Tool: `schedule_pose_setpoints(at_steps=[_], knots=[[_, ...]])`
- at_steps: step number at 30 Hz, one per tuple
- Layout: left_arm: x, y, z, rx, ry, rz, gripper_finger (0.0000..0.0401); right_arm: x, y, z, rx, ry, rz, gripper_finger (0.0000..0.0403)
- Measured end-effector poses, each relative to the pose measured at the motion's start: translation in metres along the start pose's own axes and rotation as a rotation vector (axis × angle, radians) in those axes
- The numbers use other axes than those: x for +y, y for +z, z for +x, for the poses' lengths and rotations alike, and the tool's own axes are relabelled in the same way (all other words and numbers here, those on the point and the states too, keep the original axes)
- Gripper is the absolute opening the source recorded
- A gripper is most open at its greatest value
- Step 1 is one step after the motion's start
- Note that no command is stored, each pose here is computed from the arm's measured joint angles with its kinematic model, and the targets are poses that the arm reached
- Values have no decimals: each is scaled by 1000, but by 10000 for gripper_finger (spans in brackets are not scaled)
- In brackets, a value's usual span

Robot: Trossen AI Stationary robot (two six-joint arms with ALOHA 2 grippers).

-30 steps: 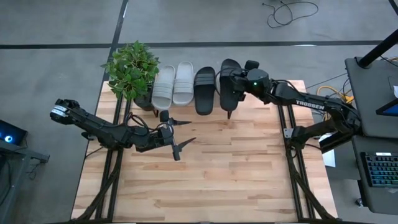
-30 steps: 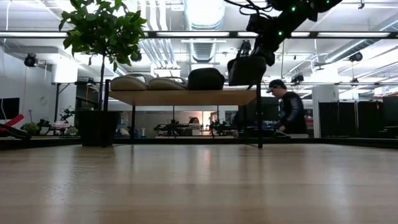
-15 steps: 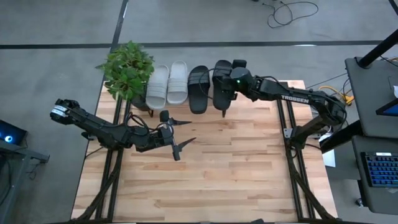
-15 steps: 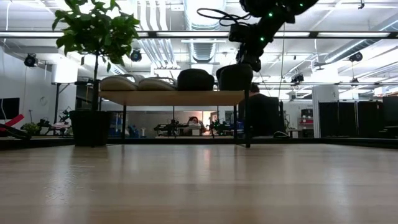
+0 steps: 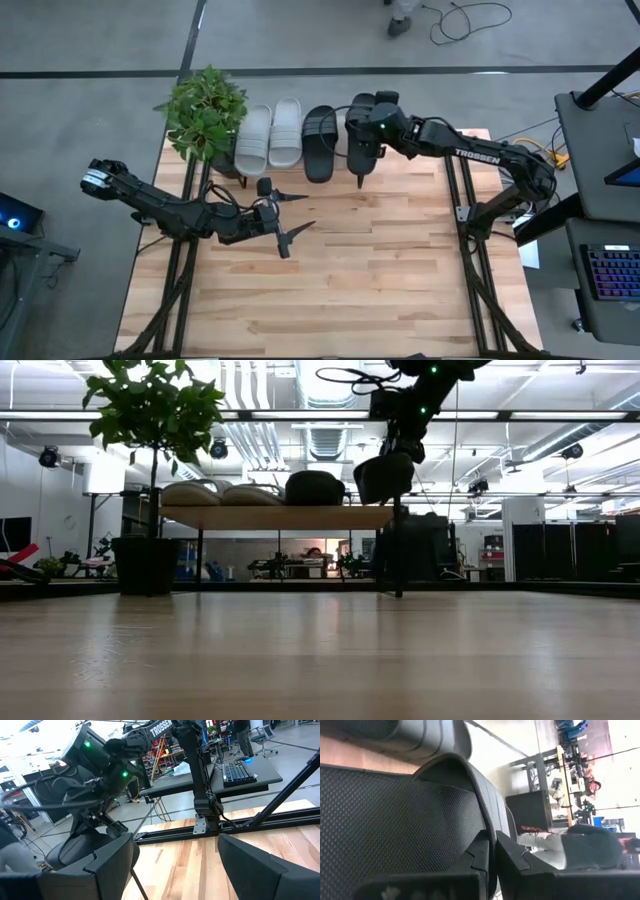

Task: Pick and place slides into the shelf
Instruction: Put the black slipper on the shelf

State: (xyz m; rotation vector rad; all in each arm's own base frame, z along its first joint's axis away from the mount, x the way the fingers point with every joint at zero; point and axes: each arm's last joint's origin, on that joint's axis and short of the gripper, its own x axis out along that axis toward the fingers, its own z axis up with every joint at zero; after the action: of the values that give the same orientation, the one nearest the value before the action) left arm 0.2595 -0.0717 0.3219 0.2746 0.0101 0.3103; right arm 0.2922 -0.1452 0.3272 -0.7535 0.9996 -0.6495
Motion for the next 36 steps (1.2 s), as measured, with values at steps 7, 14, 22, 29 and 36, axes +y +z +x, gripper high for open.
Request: schedule_pose_setpoints(at_steps=[7, 14, 22, 29, 36], knots=[[0, 0, 0, 0, 0, 1, 274, 0, 1, 1, -8, -4, -19, 9], [0, 0, 0, -1, 1, 0, 274, 9, 11, 22, 26, 17, -58, 9], [0, 0, 0, -1, 0, 0, 274, 7, 26, 36, 39, 24, -62, 9], [0, 0, 0, 0, 0, 0, 274, 7, 29, 40, 27, 49, -41, 9], [0, 0, 0, 0, 0, 0, 274, 9, 28, 40, 24, 65, -26, 9]])
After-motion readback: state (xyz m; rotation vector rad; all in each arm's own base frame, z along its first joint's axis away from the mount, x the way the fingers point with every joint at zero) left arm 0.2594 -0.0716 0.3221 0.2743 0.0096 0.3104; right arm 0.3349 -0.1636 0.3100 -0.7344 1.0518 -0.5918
